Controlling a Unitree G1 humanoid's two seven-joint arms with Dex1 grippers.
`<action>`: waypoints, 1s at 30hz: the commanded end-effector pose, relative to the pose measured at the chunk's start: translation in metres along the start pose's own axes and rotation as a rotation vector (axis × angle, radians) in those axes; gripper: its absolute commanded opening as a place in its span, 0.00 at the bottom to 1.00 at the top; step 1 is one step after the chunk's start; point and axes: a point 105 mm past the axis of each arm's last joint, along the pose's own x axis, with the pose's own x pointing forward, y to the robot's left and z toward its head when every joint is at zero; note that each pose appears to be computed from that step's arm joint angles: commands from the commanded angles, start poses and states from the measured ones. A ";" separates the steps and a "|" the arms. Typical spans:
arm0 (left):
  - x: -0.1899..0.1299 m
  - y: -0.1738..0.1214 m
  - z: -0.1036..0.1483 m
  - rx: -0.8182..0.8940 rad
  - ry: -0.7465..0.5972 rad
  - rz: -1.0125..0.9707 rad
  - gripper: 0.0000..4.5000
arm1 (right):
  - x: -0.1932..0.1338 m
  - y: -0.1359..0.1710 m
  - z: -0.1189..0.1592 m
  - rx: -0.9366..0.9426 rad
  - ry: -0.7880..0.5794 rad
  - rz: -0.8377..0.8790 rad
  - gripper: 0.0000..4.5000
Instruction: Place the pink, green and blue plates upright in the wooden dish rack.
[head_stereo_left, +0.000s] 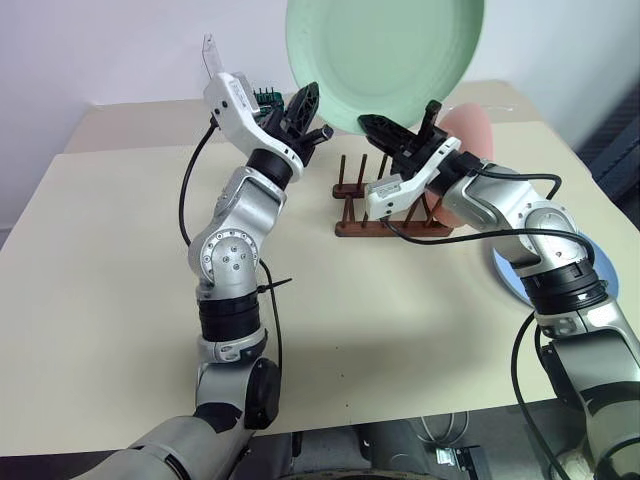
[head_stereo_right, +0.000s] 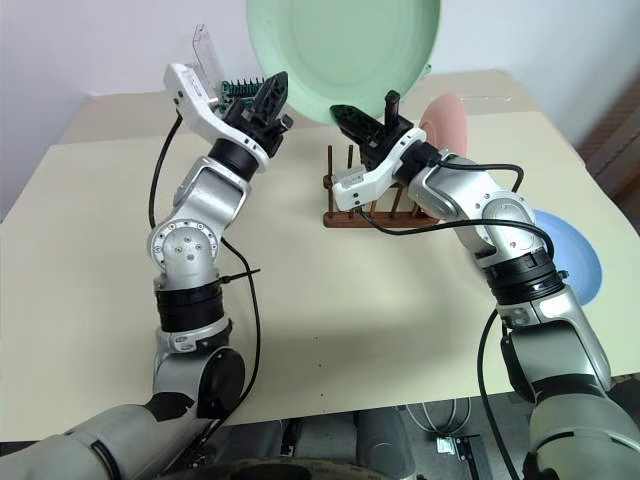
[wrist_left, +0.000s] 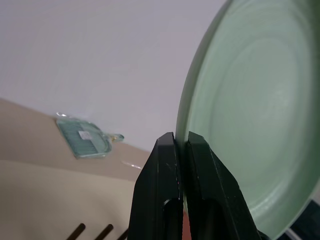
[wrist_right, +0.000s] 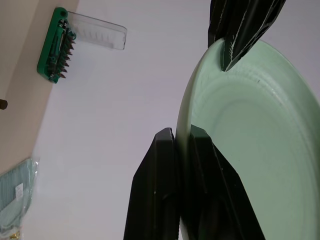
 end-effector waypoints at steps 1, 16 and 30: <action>0.002 -0.011 0.002 0.041 -0.024 -0.039 0.00 | 0.000 -0.017 -0.004 -0.014 0.005 -0.055 0.01; -0.036 -0.020 0.006 -0.053 0.193 -0.369 0.99 | -0.015 -0.010 -0.047 -0.090 0.105 0.005 0.00; -0.063 0.038 0.063 0.410 0.338 -0.447 0.99 | -0.011 -0.088 -0.069 1.083 -0.066 -0.387 0.00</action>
